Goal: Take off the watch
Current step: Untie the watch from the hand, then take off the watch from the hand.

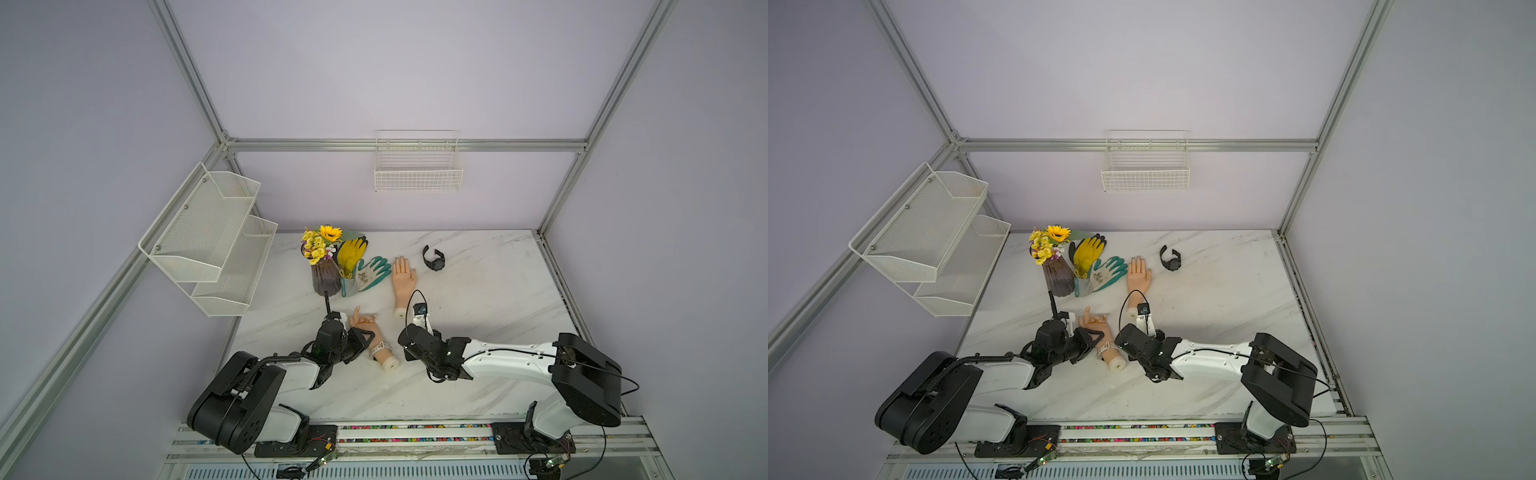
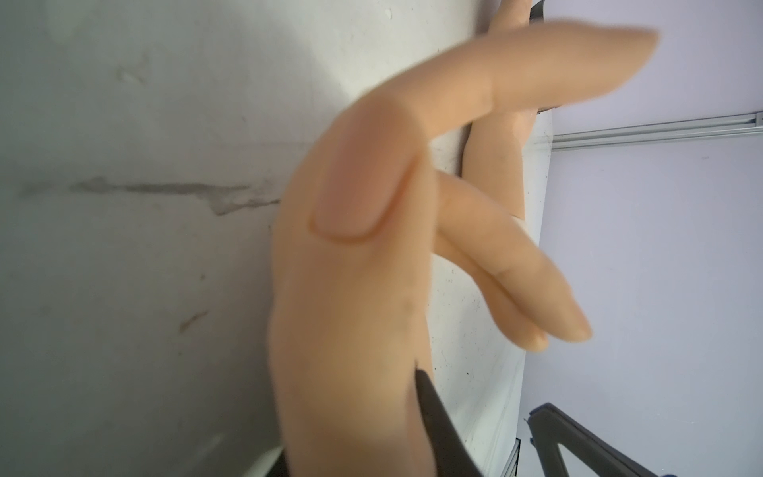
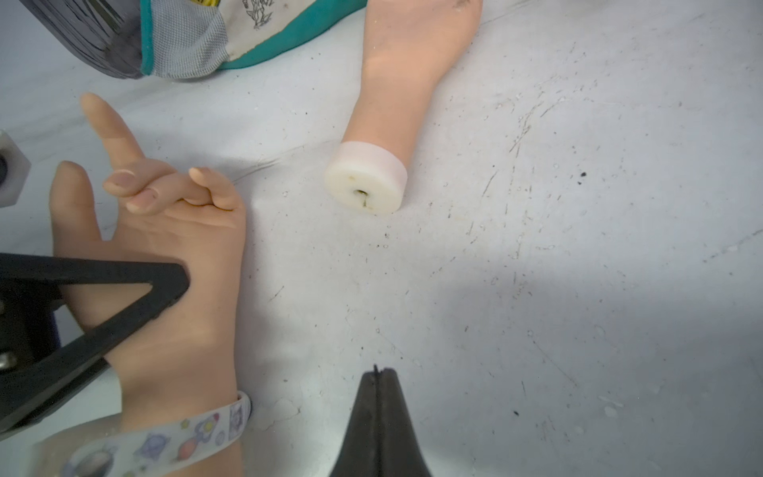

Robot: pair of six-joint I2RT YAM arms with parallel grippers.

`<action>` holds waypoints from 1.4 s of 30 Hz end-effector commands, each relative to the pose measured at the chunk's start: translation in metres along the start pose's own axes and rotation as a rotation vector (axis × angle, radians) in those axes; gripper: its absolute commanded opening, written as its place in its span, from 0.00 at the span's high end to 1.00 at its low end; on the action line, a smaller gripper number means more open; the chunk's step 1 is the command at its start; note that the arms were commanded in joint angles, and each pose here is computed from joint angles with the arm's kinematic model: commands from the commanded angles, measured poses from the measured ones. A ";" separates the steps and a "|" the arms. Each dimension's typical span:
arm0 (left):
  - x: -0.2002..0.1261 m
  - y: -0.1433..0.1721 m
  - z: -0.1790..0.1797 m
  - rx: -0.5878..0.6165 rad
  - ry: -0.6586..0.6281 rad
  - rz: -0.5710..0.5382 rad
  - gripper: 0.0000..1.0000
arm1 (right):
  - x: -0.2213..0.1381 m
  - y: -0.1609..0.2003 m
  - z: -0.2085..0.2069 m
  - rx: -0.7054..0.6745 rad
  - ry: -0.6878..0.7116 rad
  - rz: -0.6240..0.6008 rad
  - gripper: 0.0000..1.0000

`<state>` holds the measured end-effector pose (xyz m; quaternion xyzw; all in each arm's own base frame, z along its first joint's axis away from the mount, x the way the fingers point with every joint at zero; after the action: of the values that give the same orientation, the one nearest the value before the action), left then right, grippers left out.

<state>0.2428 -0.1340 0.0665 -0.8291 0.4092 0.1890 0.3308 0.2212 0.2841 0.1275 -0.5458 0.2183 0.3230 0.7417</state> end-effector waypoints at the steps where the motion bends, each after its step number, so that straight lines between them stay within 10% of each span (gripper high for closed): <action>1: -0.006 0.027 0.052 0.030 -0.256 0.083 1.00 | -0.004 -0.003 0.009 0.025 -0.082 0.008 1.00; 7: -0.006 0.027 0.051 0.038 -0.248 0.086 1.00 | -0.026 -0.014 0.037 0.032 -0.321 0.026 0.99; 14: -0.006 0.026 0.049 0.047 -0.236 0.085 1.00 | -0.045 -0.003 0.044 -0.034 -0.513 0.097 0.67; 29: -0.006 0.026 0.048 0.055 -0.222 0.085 1.00 | -0.003 0.014 0.053 -0.090 -0.441 0.110 0.40; 34: -0.006 0.026 0.048 0.054 -0.225 0.084 1.00 | 0.019 0.014 0.048 -0.056 -0.316 0.059 0.47; 42: -0.006 0.027 0.053 0.039 -0.271 0.092 1.00 | 0.028 0.020 0.024 0.017 -0.191 0.035 0.98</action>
<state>0.2429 -0.1340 0.0669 -0.8271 0.4114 0.1855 0.3351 0.2214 0.3290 0.1031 -0.5013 0.1414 0.4220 0.7420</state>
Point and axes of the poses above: each gripper's point midway between its finger pads, its own x axis out along the fingers, its own z axis along the line the jaws close on, y = z × x, the point moved 6 cm from there along -x, back along the fingers, and after that the axes turned 13 degrees about x, right-handed, at the moved point
